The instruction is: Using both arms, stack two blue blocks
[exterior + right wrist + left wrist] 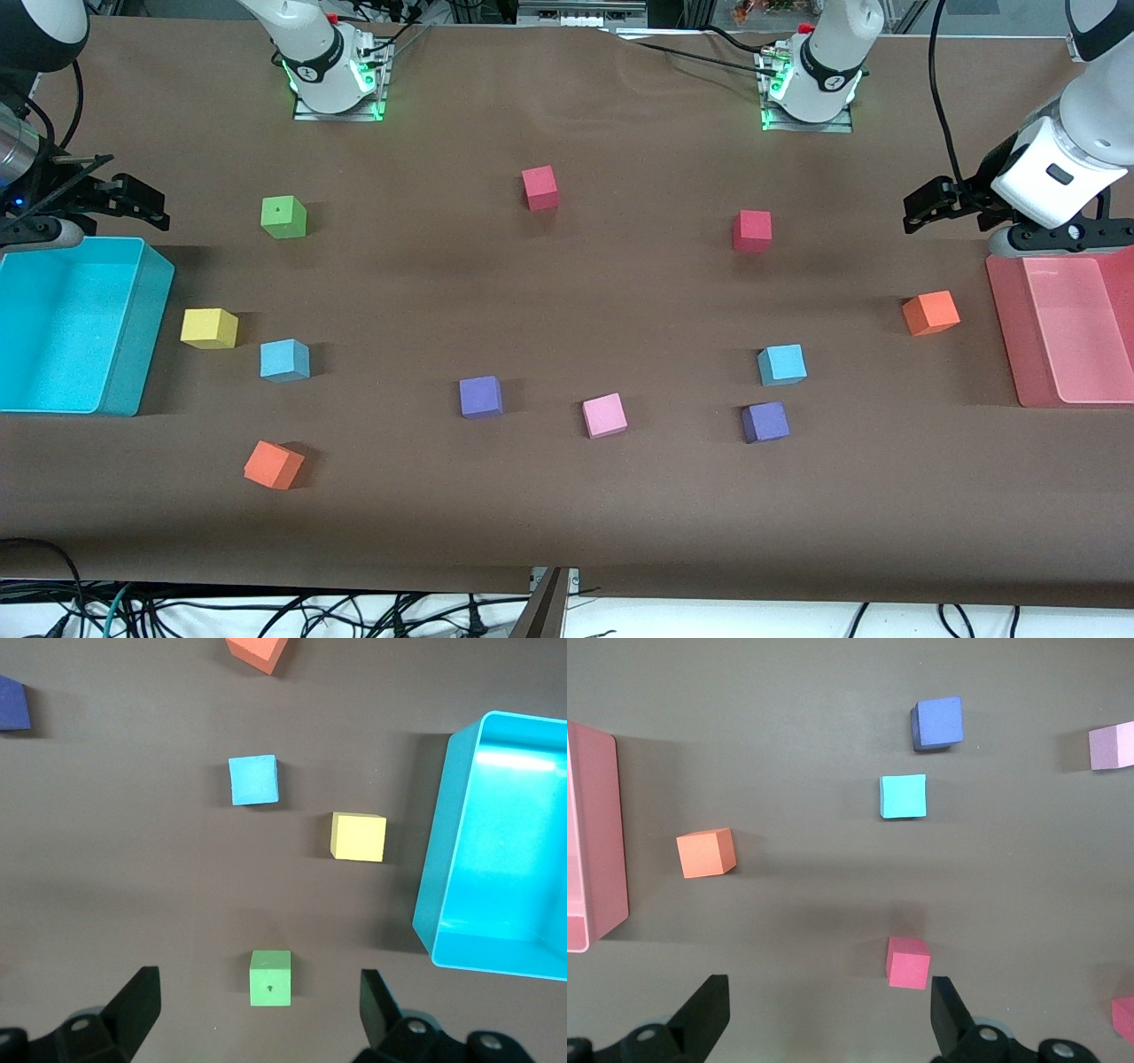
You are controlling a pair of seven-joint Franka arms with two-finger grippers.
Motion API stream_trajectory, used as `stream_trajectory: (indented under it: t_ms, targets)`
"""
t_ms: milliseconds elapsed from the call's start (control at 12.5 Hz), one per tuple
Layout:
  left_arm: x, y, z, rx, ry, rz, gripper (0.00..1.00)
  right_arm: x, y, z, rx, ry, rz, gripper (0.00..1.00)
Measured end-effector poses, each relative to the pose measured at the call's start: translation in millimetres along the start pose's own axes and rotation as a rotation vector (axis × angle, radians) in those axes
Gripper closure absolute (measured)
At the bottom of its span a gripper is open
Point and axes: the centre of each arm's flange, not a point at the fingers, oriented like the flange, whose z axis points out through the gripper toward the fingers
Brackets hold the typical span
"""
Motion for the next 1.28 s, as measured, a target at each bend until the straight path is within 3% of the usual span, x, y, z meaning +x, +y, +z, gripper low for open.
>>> stream_trajectory:
  t_ms: [800, 1280]
  targets:
    - [-2, -23, 8, -0.014, -0.073, -0.004, 0.0, 1, -4, 0, -0.001, 0.004, -0.008, 0.0]
    - [-4, -24, 10, -0.011, -0.107, 0.0, 0.0, -1, -9, 5, 0.005, -0.027, -0.017, 0.0]
